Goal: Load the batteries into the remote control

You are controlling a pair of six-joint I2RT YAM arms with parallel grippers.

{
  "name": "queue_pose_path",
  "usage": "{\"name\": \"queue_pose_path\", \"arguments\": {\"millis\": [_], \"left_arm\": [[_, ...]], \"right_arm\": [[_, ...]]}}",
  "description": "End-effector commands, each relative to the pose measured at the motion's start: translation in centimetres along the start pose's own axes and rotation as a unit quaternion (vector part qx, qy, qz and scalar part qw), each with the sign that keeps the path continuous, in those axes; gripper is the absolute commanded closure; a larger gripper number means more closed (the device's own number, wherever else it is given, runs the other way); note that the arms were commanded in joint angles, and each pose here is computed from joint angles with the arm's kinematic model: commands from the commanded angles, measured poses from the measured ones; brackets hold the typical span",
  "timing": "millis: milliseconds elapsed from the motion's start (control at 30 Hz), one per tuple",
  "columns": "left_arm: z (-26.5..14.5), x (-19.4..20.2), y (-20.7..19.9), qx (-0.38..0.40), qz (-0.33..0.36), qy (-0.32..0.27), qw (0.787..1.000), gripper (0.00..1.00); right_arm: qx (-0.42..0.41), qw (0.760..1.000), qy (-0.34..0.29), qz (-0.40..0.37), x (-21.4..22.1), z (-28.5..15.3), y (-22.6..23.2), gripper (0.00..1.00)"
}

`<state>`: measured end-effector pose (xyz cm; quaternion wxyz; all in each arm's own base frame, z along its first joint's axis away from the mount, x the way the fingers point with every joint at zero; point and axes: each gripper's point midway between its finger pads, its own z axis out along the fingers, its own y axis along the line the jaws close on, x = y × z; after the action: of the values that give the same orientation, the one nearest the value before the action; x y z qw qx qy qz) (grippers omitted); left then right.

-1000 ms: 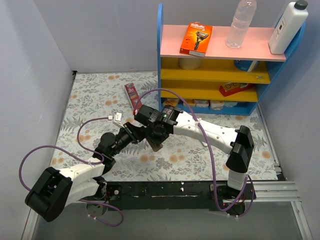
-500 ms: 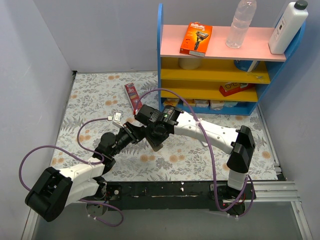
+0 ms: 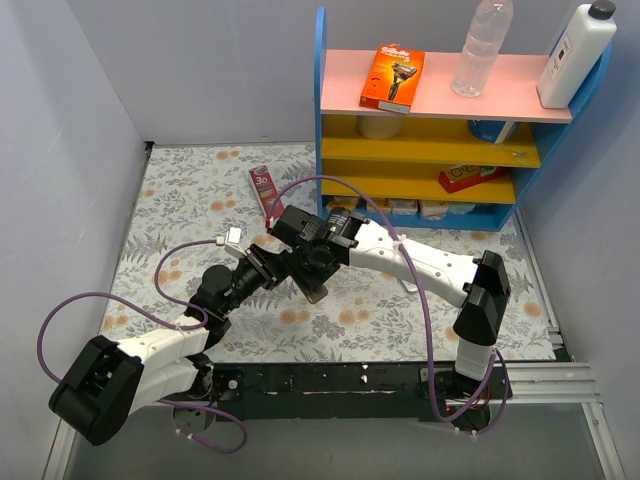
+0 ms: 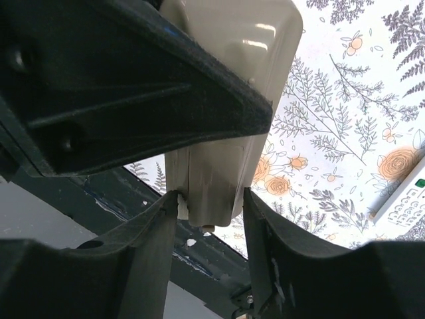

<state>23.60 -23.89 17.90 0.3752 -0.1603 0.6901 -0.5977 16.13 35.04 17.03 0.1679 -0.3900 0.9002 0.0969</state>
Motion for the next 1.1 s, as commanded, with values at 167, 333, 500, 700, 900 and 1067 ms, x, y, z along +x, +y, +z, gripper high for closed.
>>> {"name": "queue_pose_path", "arguments": {"millis": [167,333,500,700,900,1067], "left_arm": [[0.0,-0.4,-0.4,0.000,-0.024,-0.014,1.000,1.00],[0.0,-0.4,0.0,-0.007,-0.029,-0.016,0.999,1.00],[-0.2,-0.4,-0.3,0.001,-0.034,-0.016,0.999,1.00],[-0.3,-0.6,-1.7,0.030,-0.041,-0.019,0.999,1.00],[-0.5,-0.9,-3.9,0.073,-0.044,-0.019,0.996,1.00],[-0.8,-1.3,-5.9,0.108,-0.045,-0.021,0.993,1.00]], "right_arm": [[-0.029,0.998,-0.052,-0.004,-2.8,-2.8,0.9,0.38],[-0.030,0.997,-0.070,0.003,-3.5,-3.7,0.8,0.22],[-0.057,0.994,-0.091,0.026,-3.7,-4.6,0.4,0.11],[-0.156,0.979,-0.117,0.061,-2.7,-5.1,0.4,0.10],[-0.264,0.944,-0.164,0.108,-2.5,-5.7,-0.2,0.10],[-0.311,0.923,-0.189,0.127,-2.5,-5.9,-0.6,0.11]]}}
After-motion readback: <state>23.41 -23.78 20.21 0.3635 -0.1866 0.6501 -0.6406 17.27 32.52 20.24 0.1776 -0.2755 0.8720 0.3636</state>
